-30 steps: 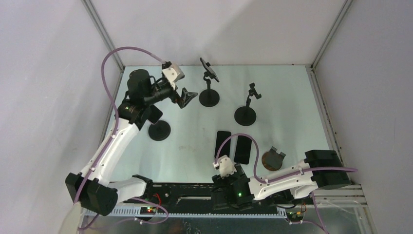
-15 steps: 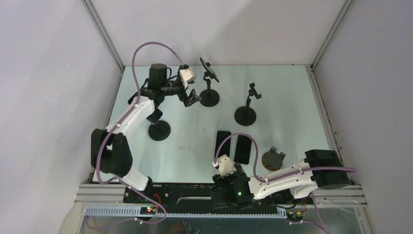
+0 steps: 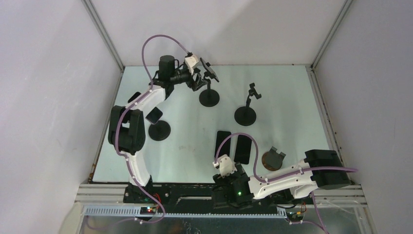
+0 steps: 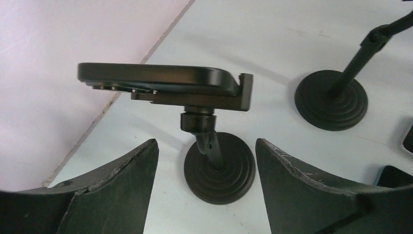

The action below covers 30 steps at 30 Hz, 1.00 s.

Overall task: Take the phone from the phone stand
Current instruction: Pick up the phone stand with the phone at the center of the board.

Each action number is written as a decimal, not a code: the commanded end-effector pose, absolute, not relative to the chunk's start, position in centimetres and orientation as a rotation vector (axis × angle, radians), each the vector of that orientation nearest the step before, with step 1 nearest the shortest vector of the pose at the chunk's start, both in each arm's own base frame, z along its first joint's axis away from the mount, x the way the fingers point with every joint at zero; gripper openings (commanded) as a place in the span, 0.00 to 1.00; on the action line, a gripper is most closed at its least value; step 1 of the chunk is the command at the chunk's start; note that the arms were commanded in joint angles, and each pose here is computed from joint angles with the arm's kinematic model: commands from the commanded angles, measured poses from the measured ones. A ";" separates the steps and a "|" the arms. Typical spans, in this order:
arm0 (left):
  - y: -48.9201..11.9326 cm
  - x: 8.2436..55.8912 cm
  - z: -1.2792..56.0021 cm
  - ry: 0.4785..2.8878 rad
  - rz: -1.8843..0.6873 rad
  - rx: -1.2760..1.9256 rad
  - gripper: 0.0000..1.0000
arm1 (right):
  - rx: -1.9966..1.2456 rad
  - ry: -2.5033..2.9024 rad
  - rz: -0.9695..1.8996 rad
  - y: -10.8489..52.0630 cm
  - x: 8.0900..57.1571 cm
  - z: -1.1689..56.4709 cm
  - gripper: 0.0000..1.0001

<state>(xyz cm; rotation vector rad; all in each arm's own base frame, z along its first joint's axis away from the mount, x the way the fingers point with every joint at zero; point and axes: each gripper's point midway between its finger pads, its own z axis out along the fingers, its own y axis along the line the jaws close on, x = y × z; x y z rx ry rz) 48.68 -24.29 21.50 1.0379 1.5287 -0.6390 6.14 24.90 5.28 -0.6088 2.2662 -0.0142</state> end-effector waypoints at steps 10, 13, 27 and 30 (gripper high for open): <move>-23.7 53.3 24.2 1.470 -0.502 0.959 0.77 | -0.565 2.246 -0.002 25.6 6.6 6.1 0.73; -24.0 53.6 23.7 1.472 -0.525 0.963 0.77 | -0.567 2.245 0.000 25.7 6.6 6.1 0.73; -26.3 54.1 23.4 1.450 -0.630 0.935 0.68 | -0.569 2.245 0.004 25.9 6.6 6.0 0.72; -26.6 54.0 23.5 1.447 -0.657 0.929 0.54 | -0.566 2.246 -0.002 25.8 6.6 6.0 0.72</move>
